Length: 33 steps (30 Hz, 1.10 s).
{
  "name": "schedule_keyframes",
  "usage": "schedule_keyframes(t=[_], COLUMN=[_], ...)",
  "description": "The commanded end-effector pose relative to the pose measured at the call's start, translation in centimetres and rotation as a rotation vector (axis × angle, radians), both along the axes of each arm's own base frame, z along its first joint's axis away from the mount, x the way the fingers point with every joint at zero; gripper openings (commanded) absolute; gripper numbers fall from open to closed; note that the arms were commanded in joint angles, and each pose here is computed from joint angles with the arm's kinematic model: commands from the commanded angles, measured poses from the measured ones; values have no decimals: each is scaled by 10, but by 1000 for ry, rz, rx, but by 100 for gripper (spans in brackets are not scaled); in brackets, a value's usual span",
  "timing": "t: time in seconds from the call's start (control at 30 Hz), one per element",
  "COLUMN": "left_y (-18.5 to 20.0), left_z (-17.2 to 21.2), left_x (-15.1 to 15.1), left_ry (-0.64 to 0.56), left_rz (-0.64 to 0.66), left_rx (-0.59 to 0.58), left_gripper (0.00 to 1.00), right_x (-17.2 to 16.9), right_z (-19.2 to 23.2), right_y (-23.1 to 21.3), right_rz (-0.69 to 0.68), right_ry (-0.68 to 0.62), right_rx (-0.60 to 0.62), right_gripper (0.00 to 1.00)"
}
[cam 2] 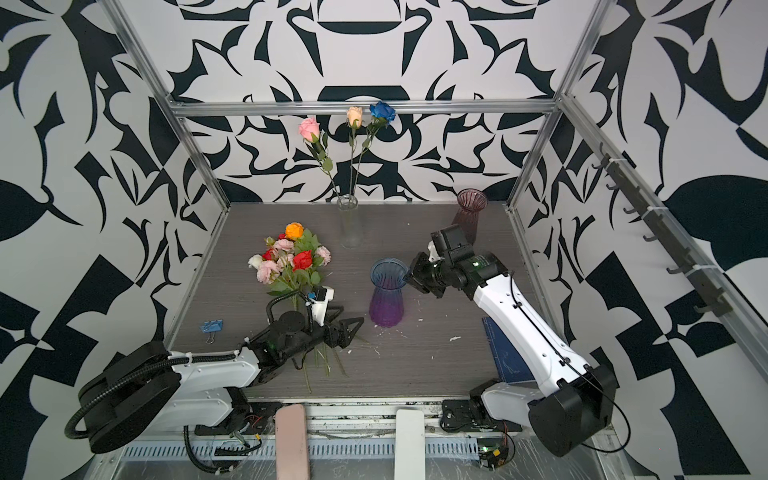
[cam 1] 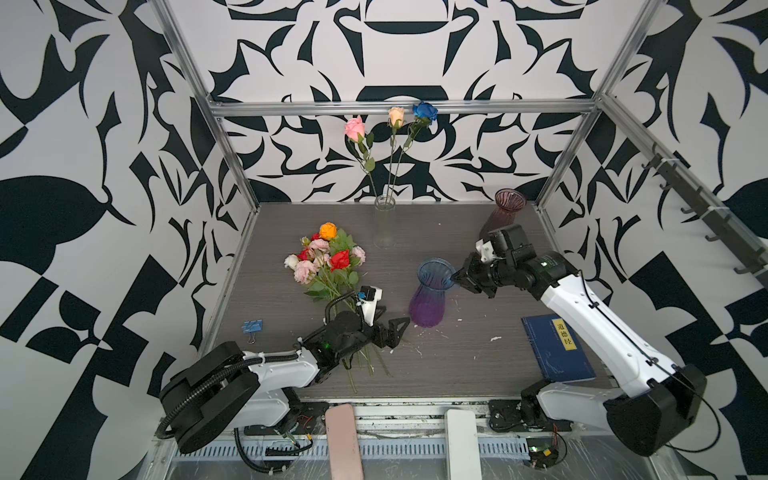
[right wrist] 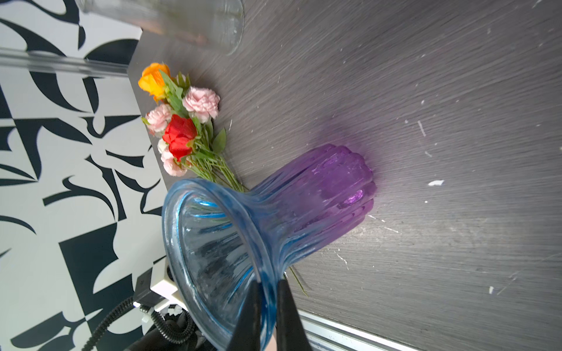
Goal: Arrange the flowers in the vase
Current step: 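Carry the blue-purple vase toward the robot and set it down with the right gripper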
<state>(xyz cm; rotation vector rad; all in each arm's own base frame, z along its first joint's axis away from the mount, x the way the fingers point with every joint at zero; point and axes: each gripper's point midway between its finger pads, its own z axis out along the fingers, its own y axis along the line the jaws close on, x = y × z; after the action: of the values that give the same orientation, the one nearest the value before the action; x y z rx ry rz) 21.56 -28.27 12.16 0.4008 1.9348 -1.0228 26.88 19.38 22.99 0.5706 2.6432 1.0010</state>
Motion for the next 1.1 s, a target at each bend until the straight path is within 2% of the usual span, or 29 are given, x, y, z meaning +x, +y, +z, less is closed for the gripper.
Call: schedule_keyframes(t=[0.0, 0.3, 0.47, 0.7, 0.83, 1.07], left_y=[-5, -4, -4, -3, -3, -2], left_z=[7, 5, 5, 4, 4, 3], left_x=[1, 1, 1, 1, 1, 1], left_ry=[1, 4, 6, 9, 8, 7], left_rz=[-8, -4, -4, -2, 0, 6], left_rx=[-22, -18, -18, -17, -17, -17], left_gripper=[99, 99, 99, 99, 100, 99], right_x=[8, 2, 0, 0, 2, 5], right_z=[60, 65, 66, 75, 84, 95], right_y=[19, 24, 24, 24, 10, -24], right_rz=[18, 10, 8, 10, -31, -118], right_ry=[-171, -190, -192, -220, -271, -346], right_rx=[111, 111, 124, 132, 80, -10], right_gripper=[2, 4, 17, 28, 41, 43])
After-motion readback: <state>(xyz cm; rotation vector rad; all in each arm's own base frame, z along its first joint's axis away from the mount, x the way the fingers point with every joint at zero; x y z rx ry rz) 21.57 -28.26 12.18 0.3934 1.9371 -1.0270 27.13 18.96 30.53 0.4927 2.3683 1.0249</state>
